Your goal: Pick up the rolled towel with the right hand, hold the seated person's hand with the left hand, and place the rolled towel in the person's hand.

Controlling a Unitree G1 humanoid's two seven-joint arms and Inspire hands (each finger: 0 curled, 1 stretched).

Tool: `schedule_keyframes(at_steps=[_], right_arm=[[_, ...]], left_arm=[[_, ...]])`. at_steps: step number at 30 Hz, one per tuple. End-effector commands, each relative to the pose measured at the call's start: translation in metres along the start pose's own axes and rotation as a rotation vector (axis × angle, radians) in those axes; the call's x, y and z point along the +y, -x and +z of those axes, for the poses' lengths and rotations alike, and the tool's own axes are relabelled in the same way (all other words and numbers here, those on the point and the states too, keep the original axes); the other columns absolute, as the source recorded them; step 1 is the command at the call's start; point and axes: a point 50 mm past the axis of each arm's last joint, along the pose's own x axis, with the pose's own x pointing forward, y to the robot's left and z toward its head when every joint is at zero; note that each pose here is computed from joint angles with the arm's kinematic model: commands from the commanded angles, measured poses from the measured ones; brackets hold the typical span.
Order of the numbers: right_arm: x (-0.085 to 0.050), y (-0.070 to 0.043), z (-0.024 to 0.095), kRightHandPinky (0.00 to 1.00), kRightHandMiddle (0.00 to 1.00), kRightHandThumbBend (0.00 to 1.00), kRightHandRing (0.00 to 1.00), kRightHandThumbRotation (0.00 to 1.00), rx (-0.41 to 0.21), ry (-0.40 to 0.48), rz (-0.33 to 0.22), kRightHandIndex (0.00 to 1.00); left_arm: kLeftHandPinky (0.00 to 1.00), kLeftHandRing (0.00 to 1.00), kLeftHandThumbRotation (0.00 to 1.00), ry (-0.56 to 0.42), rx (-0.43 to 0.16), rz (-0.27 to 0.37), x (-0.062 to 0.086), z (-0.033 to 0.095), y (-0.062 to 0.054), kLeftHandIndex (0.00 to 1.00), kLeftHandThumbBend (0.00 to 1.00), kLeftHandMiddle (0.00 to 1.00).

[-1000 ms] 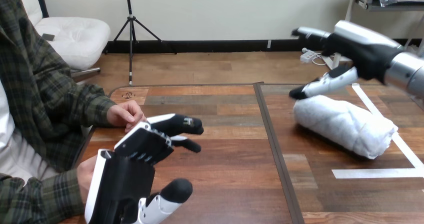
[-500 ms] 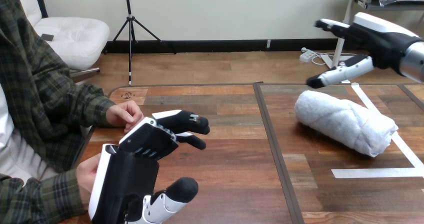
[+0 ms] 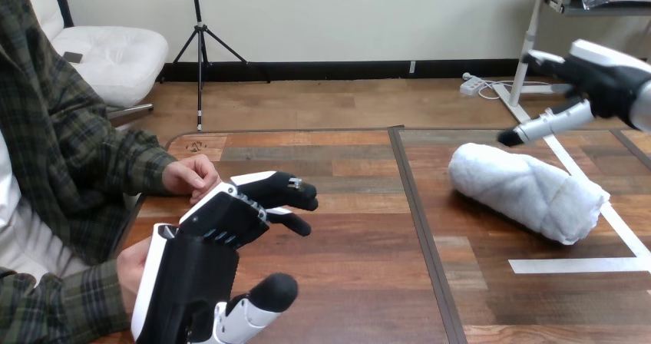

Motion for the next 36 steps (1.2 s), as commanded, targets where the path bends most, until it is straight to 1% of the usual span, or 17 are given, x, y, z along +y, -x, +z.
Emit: schedule_keyframes(at_steps=[1,4,13,18,21,24,25,28,32,36], right_arm=[[-0.014,-0.007,0.018,0.93,1.0,1.0,1.0,0.43,-0.035,-0.009,-0.066,0.99],[-0.01,-0.01,0.015,0.91,1.0,1.0,1.0,0.42,-0.008,-0.016,-0.062,1.0],[0.004,-0.015,0.011,0.94,0.99,1.0,1.0,0.44,0.026,0.022,-0.044,0.99],[0.011,-0.018,0.009,0.98,0.98,0.99,0.99,0.42,0.05,0.019,-0.032,0.98],[0.016,-0.02,0.007,0.99,0.99,0.98,0.99,0.4,0.076,0.014,-0.014,0.98],[0.021,-0.022,0.008,1.0,0.99,0.97,1.0,0.41,0.082,0.04,0.004,0.99],[0.024,-0.023,0.007,0.99,0.99,0.97,1.0,0.41,0.096,0.042,0.009,0.99],[0.032,-0.025,0.006,0.97,0.99,0.95,1.0,0.4,0.136,0.043,0.019,0.99],[0.037,-0.027,0.007,0.91,0.99,0.94,0.98,0.41,0.153,0.056,0.034,0.99],[0.046,-0.029,0.008,0.86,0.99,0.93,0.97,0.42,0.173,0.093,0.053,0.99]], left_arm=[[0.5,0.63,0.58,-0.001,-0.06,0.01,-0.001,0.008,-0.007,0.64,0.92,0.66],[0.5,0.63,0.58,0.003,-0.056,0.009,-0.001,0.009,-0.006,0.64,0.92,0.66],[0.5,0.63,0.58,0.004,-0.05,0.017,0.0,0.011,-0.003,0.64,0.93,0.66],[0.5,0.62,0.58,0.0,-0.048,0.015,0.0,0.013,-0.003,0.64,0.92,0.65],[0.5,0.62,0.57,0.002,-0.056,0.018,0.0,0.013,-0.003,0.64,0.92,0.65],[0.5,0.62,0.57,-0.001,-0.063,0.018,0.0,0.014,-0.004,0.63,0.91,0.65],[0.49,0.61,0.57,-0.005,-0.063,0.018,0.0,0.014,-0.004,0.63,0.9,0.64],[0.49,0.61,0.58,-0.014,-0.062,0.013,0.0,0.015,-0.004,0.63,0.9,0.64],[0.48,0.6,0.58,-0.013,-0.062,0.01,-0.001,0.017,-0.004,0.63,0.89,0.64],[0.48,0.6,0.58,-0.009,-0.064,0.01,-0.002,0.017,-0.005,0.63,0.88,0.64]])
